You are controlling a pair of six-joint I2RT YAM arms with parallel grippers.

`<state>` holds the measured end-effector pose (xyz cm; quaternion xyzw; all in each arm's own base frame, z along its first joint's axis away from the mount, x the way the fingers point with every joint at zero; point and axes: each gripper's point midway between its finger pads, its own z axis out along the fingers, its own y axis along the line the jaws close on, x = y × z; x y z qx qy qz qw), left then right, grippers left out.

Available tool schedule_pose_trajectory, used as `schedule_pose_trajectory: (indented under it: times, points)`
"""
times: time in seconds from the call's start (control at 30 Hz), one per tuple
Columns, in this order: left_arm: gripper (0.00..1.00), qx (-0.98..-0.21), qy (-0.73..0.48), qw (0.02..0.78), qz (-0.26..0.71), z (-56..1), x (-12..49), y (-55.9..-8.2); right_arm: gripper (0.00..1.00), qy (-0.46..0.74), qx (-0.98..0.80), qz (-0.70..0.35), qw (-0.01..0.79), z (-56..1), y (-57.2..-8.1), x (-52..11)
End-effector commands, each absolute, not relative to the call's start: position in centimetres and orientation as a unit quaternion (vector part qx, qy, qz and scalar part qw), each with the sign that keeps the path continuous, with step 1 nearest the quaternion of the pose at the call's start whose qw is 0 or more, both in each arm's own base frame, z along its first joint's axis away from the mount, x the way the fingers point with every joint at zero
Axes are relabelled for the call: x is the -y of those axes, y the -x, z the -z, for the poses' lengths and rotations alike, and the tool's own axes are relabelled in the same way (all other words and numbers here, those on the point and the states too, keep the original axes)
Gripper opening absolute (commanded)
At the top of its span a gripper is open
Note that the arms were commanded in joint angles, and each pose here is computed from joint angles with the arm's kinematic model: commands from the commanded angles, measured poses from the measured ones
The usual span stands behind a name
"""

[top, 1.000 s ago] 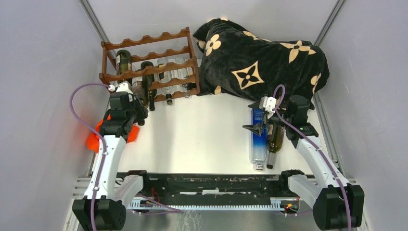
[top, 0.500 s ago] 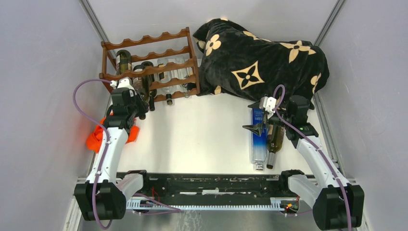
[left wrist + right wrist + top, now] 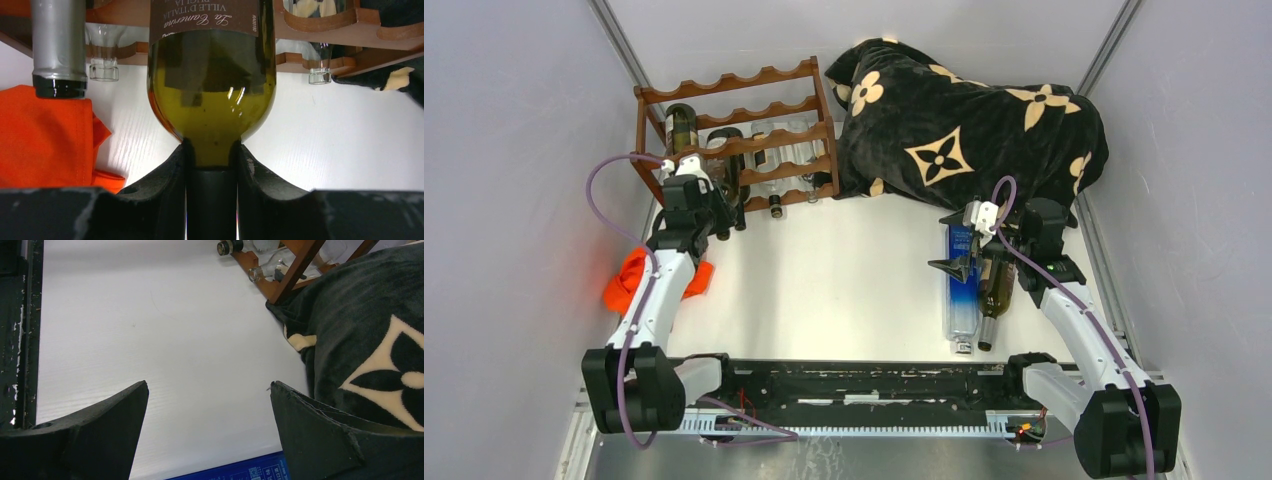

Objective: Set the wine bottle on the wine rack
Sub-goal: Place the wine bottle in the wine rack.

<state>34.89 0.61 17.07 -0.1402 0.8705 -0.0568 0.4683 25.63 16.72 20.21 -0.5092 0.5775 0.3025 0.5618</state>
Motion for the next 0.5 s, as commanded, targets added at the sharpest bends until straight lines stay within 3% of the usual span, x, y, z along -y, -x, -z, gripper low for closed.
schedule_pose_trajectory:
  times: [0.0, 0.47]
  points:
    - [0.02, -0.805, 0.127, 0.578, 0.045, -23.8, -1.8, -38.7, 0.98, 0.517, -0.563, -0.291, 0.576, -21.1, -25.7, -16.6]
    - [0.02, -0.798, 0.129, 0.589, 0.028, -24.1, -2.6, -40.5, 0.98, 0.519, -0.560, -0.289, 0.577, -21.3, -25.6, -16.7]
